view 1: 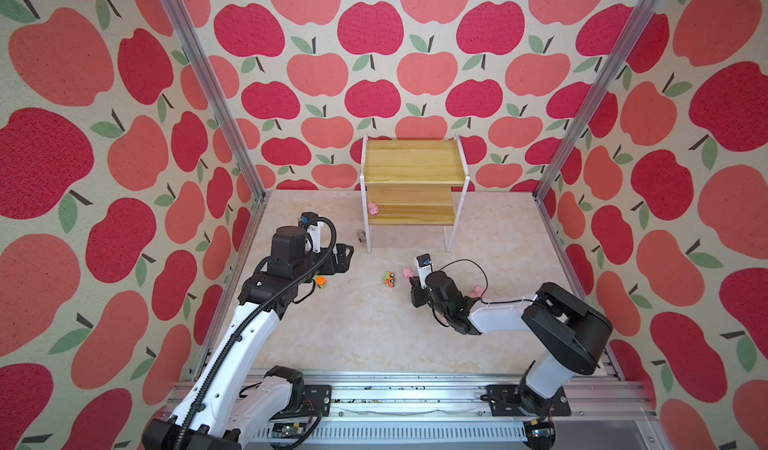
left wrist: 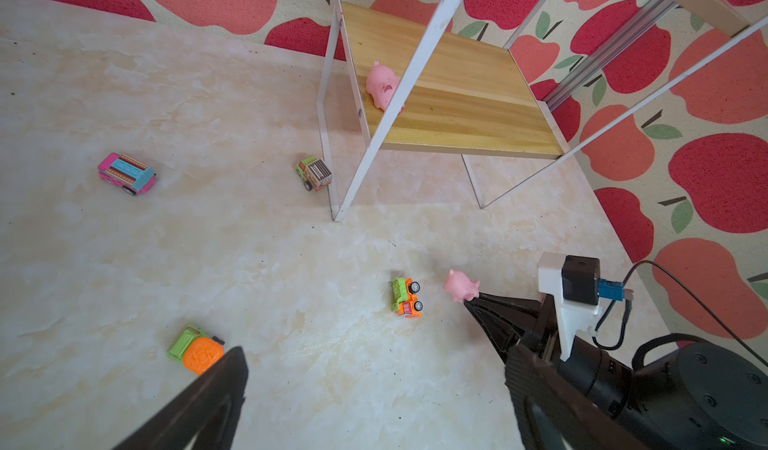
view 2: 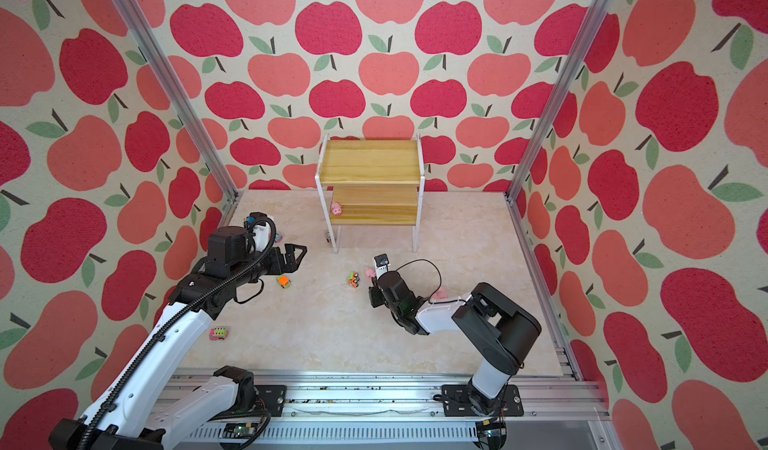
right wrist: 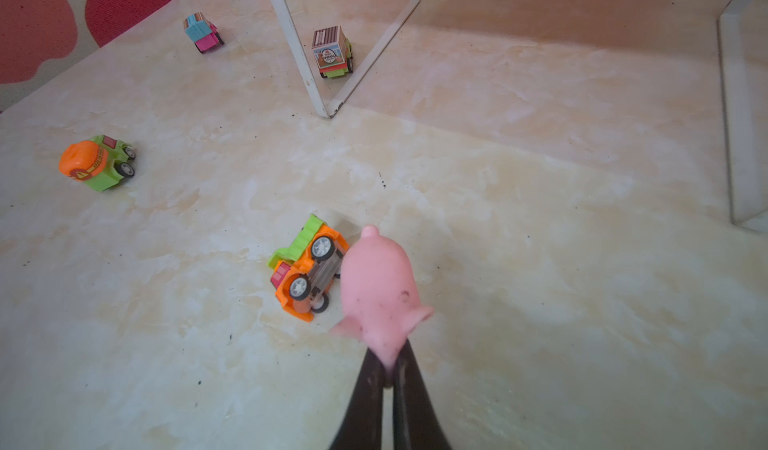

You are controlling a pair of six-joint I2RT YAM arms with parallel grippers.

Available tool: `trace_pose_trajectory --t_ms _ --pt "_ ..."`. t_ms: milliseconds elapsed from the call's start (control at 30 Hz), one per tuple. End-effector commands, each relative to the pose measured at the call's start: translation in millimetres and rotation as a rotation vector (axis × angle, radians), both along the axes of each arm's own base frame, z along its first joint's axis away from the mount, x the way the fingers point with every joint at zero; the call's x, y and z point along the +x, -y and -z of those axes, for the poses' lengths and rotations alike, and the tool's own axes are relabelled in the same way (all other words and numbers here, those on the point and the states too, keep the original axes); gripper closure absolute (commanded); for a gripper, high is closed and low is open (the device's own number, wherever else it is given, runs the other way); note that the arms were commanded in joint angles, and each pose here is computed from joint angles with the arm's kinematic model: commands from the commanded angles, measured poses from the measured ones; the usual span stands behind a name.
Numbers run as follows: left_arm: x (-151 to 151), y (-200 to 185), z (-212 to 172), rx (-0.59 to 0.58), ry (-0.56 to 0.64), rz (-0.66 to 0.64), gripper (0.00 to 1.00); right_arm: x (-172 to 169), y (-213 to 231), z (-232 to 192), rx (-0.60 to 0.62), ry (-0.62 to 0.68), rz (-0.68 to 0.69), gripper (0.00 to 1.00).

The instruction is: Place and organize the plastic toys onto the shelf

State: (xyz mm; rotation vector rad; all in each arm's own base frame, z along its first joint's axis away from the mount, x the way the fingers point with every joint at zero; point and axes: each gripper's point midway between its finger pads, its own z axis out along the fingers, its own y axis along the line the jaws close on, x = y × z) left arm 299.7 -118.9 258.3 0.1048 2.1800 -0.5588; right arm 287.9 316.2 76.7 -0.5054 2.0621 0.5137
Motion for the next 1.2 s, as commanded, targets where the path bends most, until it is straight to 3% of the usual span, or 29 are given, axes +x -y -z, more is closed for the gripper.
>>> trace_pose_trajectory --t_ms 0,533,800,1167 --pt "-0.1 1.5 3.0 0.014 0.009 0.015 0.01 5.4 -8.9 -34.3 0.032 0.045 0.002 0.92" --pt "-9.1 19.9 4.5 0.083 0.112 0.143 0.01 63.9 -35.2 -150.1 0.113 0.227 0.211 0.91" --pt "-14.1 21.5 1.8 0.121 0.232 0.166 0.01 100.8 -52.0 -156.3 0.128 0.225 0.306 0.91" --pt "-9.6 18.8 7.7 0.126 0.195 0.137 0.01 136.3 -66.7 -143.7 0.114 0.227 0.403 0.91"
